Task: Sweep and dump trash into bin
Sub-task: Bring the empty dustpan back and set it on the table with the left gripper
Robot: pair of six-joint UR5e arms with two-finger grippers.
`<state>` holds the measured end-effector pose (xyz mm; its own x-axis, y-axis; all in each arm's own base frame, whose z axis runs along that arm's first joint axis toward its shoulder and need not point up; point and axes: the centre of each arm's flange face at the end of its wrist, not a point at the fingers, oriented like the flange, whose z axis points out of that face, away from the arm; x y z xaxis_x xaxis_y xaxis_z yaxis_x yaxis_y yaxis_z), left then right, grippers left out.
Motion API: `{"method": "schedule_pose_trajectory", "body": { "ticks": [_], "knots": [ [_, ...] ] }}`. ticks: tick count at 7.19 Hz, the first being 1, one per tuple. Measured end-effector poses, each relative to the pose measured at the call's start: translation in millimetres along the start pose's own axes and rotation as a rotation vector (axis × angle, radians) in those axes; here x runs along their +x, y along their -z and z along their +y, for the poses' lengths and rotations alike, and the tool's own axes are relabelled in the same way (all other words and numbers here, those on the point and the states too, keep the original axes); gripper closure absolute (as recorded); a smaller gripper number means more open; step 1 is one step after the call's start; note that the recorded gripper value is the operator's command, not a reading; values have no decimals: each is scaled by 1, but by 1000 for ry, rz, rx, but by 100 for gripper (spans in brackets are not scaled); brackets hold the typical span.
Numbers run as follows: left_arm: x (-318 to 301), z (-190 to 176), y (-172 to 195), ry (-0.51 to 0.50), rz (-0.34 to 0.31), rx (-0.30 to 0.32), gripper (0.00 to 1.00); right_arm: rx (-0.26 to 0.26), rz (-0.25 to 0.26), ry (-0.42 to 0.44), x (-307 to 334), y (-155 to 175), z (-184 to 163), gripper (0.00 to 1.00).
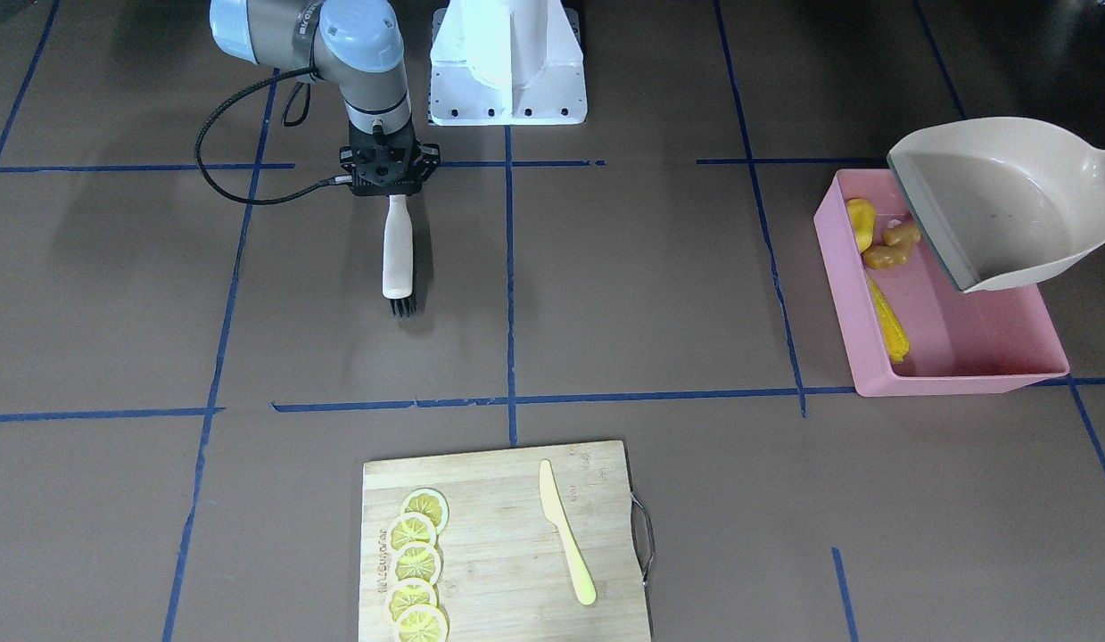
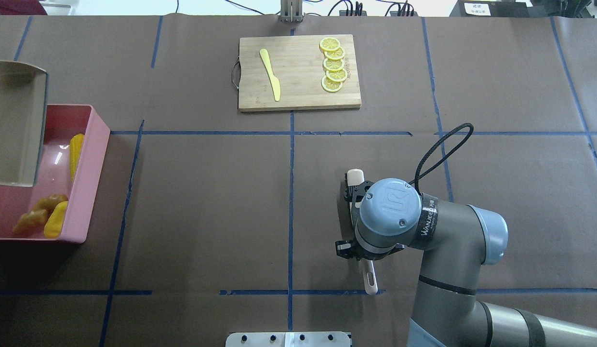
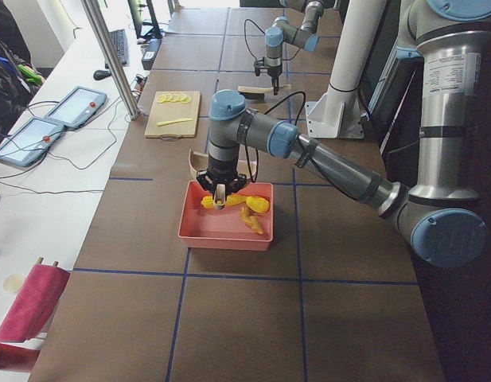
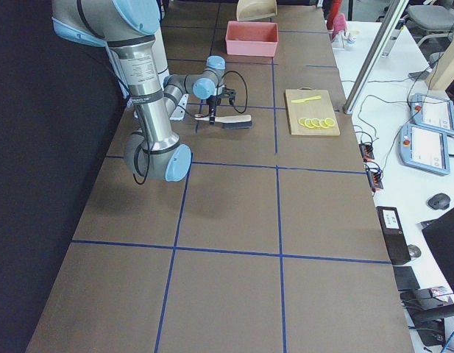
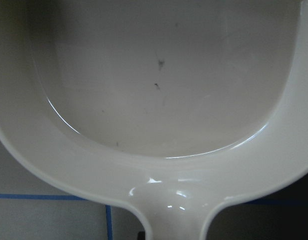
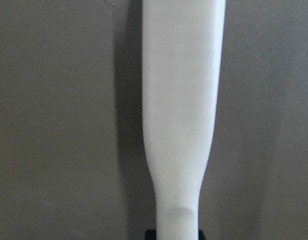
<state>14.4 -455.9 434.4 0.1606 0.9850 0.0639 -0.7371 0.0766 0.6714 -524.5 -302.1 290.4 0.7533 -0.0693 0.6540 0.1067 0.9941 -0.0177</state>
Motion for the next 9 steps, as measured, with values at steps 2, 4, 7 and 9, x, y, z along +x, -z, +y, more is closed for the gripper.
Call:
{"method": "schedule_pose_trajectory", "body": {
  "ticks": [2, 4, 7, 9],
  "knots": [
    [-1, -51, -1, 68, 7, 44, 98, 3, 0, 0, -1, 0, 0, 100],
    [8, -126, -24, 92, 61, 75, 98, 5, -3, -1, -2, 2, 0, 100],
    [47, -237, -71, 53, 141, 74, 97, 8, -5, -4, -2, 3, 0, 100],
    [68, -297, -105, -1, 171, 56, 96, 9, -7, -8, -2, 5, -1, 100]
  ]
}}
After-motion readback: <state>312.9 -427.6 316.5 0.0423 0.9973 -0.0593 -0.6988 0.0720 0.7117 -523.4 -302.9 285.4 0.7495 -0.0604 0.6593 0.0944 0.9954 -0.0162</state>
